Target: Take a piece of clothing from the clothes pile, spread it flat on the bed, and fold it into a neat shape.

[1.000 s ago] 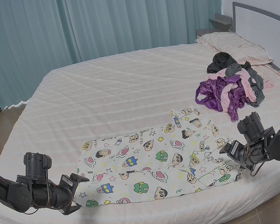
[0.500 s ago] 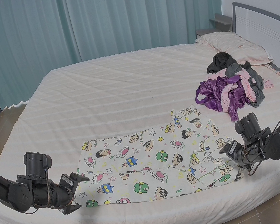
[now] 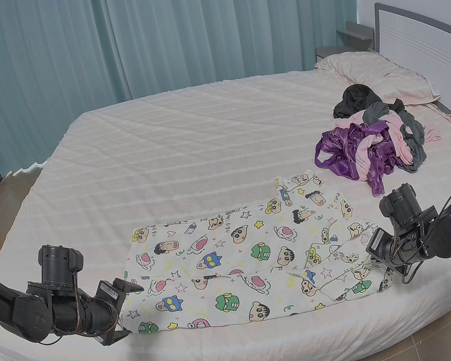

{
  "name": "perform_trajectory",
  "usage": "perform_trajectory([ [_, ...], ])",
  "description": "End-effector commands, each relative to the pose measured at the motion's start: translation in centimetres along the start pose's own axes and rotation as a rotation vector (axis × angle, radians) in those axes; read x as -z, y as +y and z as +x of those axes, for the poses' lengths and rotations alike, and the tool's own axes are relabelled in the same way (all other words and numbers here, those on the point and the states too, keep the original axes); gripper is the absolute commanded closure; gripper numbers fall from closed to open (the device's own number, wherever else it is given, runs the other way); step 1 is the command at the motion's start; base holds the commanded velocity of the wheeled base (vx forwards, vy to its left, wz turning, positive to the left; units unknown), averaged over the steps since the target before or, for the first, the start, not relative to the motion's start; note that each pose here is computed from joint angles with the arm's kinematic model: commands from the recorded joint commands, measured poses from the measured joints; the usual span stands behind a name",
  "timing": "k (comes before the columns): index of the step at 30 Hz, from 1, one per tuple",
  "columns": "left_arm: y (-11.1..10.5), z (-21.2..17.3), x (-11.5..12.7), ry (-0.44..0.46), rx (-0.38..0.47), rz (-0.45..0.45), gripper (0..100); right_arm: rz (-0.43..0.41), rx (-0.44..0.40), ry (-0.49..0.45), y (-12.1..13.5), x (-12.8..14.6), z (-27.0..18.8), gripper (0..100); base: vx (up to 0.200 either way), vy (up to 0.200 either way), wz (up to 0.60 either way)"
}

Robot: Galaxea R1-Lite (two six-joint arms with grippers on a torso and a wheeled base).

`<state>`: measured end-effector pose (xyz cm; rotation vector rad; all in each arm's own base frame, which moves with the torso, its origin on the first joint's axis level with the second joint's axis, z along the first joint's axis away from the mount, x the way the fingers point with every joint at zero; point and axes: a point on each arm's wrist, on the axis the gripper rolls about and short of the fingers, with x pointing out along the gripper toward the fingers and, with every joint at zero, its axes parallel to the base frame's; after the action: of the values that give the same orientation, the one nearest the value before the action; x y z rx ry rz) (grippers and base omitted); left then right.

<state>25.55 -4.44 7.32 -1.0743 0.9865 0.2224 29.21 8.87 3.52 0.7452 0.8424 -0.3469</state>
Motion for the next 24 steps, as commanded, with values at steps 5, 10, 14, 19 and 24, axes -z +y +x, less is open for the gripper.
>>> perform_trajectory([
  [5, 0.0, 0.0, 0.0, 0.0, -0.001, -0.002, 0, -0.021, -0.059, -0.018, 0.2, 0.0, -3.4, 100, 0.0, 0.0, 0.0],
  [10, 0.0, 0.0, 0.0, 0.0, -0.001, 0.0, 0, -0.079, -0.08, 0.012, -0.1, 1.3, -6.2, 100, 0.0, 0.0, 0.0],
  [14, 0.1, 0.0, 0.1, 0.002, -0.003, -0.001, 0, -0.097, -0.091, 0.02, -0.4, 1.9, -7.5, 100, 0.0, 0.0, 0.0],
  [19, 0.2, 0.0, 0.1, 0.004, -0.006, 0.0, 0, -0.129, -0.066, 0.051, -1.3, 2.9, -7.9, 100, 0.0, 0.0, 0.0],
  [24, 0.2, 0.0, 0.1, 0.004, -0.006, 0.0, 0, -0.138, -0.085, 0.05, -1.4, 3.0, -8.9, 100, 0.0, 0.0, 0.0],
])
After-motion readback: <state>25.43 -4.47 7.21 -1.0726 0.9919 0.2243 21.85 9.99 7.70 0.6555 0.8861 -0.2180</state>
